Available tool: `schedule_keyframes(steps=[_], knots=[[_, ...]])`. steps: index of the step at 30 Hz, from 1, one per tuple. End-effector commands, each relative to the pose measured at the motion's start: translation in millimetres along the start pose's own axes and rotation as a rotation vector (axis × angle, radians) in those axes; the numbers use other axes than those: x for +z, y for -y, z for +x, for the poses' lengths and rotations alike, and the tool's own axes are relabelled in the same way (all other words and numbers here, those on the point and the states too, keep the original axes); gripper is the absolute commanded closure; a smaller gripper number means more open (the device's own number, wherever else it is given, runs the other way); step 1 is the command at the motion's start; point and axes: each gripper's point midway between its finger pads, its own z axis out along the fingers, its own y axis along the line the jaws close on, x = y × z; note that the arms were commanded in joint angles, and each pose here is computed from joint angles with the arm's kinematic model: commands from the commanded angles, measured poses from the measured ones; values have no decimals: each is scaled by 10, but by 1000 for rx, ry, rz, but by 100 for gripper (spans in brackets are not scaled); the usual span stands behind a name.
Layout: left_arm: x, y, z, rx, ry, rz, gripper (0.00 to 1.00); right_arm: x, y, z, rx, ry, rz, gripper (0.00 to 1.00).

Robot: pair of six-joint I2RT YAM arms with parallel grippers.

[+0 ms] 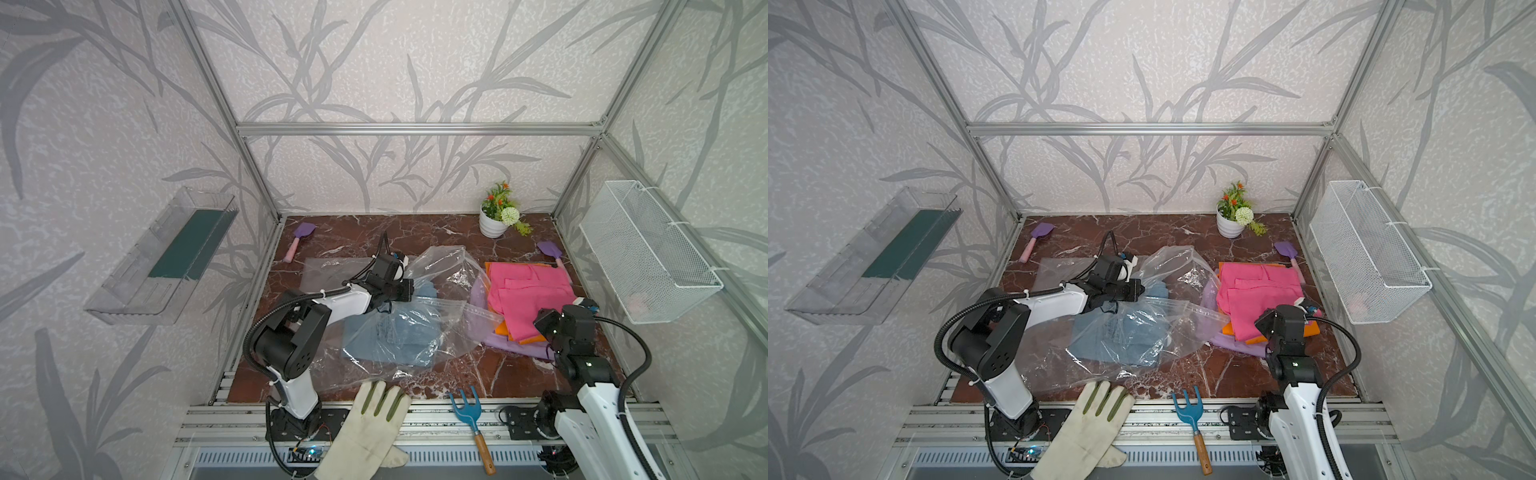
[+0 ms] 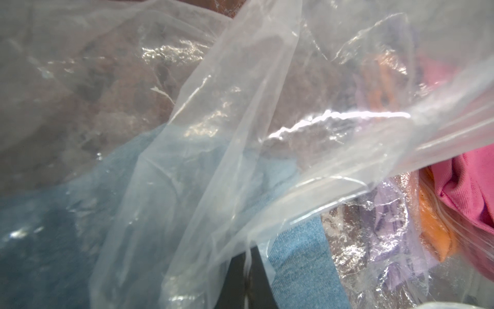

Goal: Take the trousers out of the vacuum bag
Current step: Place the trousers at the center of the board.

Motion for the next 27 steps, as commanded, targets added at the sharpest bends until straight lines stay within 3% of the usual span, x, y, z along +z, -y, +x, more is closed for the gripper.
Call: schedule_keyframes(steps=[1, 5, 9, 23, 27], knots=[[-56, 63, -126, 7, 20, 12, 100, -82, -9, 148, 35, -70, -24, 41], [-70, 102, -168, 14, 27, 21, 100, -261, -26, 114, 28, -72, -23, 13], [-51, 100, -189, 12, 29, 20, 100, -430, -53, 35, 14, -57, -20, 3], [-55, 130, -238, 8, 39, 27, 100, -905, -454, -284, 8, 10, -163, 0], [-76, 145, -259, 8, 43, 31, 100, -882, -577, -312, 2, 8, -213, 1]])
